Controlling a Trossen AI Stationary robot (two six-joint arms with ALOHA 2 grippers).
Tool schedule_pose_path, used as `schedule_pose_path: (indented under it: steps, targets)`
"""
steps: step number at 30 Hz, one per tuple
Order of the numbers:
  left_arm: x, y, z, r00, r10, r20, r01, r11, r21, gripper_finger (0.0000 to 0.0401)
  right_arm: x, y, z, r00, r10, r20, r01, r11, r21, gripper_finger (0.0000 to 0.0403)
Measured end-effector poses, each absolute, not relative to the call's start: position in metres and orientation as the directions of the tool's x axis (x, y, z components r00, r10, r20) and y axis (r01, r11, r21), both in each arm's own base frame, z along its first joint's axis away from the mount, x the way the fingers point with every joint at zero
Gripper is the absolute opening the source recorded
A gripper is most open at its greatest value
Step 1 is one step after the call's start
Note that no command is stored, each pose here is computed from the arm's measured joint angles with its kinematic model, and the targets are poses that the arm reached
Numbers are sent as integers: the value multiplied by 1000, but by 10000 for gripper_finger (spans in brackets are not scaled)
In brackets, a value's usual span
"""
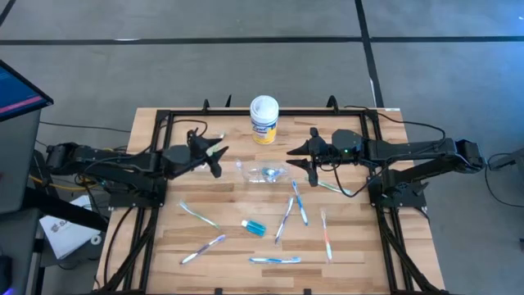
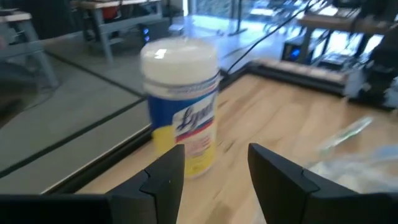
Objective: Pick & Place toothbrushing station
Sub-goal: Put the top green toothbrush into the transparent organizer
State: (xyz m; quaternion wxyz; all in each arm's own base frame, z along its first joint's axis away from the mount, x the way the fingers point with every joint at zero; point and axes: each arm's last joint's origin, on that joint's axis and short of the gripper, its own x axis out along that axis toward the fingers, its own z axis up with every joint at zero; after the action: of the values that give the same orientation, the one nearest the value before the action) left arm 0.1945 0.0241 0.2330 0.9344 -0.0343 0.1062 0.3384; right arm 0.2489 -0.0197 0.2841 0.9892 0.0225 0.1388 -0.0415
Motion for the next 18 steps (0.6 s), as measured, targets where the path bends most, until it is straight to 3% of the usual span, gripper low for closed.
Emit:
schedule_pose_path:
  steps: [13, 18]
  targets:
    - [184, 25, 211, 636, 661, -400, -696, 714, 73, 167, 249, -20, 284, 958, -76, -278, 89, 996, 34, 118]
    - [174, 31, 199, 528, 689, -497, -764, 641, 75, 167, 249, -20, 284, 958, -76, -278, 89, 996, 34, 118]
